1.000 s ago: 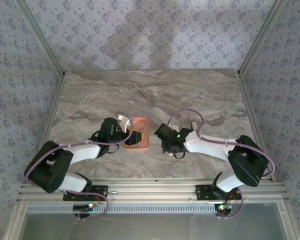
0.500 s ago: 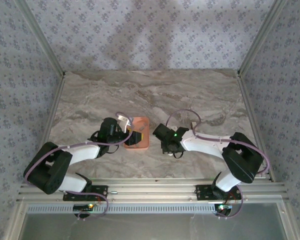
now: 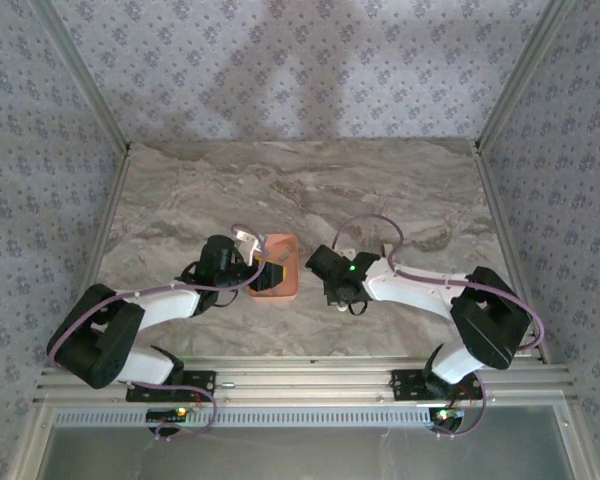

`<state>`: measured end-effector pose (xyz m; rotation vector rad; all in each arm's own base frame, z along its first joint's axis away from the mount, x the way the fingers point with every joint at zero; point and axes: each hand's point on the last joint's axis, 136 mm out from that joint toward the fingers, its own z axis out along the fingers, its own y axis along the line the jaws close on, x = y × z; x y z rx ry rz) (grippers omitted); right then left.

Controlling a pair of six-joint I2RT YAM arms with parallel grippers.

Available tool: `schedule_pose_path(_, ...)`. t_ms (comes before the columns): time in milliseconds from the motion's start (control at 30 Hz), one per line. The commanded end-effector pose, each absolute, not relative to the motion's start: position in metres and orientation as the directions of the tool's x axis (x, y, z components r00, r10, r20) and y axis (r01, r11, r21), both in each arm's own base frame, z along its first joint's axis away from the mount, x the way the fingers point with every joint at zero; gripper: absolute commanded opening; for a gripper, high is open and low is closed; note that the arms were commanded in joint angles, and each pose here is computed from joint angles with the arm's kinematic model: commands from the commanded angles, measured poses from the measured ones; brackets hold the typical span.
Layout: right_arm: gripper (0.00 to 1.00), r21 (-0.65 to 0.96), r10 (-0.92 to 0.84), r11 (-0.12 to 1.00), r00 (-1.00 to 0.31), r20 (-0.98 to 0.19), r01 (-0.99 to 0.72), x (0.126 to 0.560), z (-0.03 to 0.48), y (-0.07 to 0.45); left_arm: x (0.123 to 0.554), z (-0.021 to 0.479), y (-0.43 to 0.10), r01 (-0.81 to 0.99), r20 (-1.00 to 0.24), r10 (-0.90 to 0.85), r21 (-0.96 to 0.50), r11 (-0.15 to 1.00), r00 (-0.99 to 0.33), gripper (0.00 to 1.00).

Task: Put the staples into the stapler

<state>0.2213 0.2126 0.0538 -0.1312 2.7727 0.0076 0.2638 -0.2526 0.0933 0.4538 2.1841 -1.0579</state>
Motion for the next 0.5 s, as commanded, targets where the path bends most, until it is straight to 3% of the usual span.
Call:
schedule_pose_path(0,0.13,-0.041,-0.119,0.993,-0.926,-0.359,-0.111,0.2243,0.0549,0.2144,0.2641,0.1036,-0.2535,0.581,-0.715,0.022,-0.550,0.601,-0.699,0.57)
schedule_pose_path(467,0.12,-0.020,-0.117,0.993,-0.931,-0.346,-0.117,0.2215,0.0491,0.2184,0.2649,0.1045,-0.2543,0.584,-0.716,0.023,-0.549,0.599,-0.697,0.57)
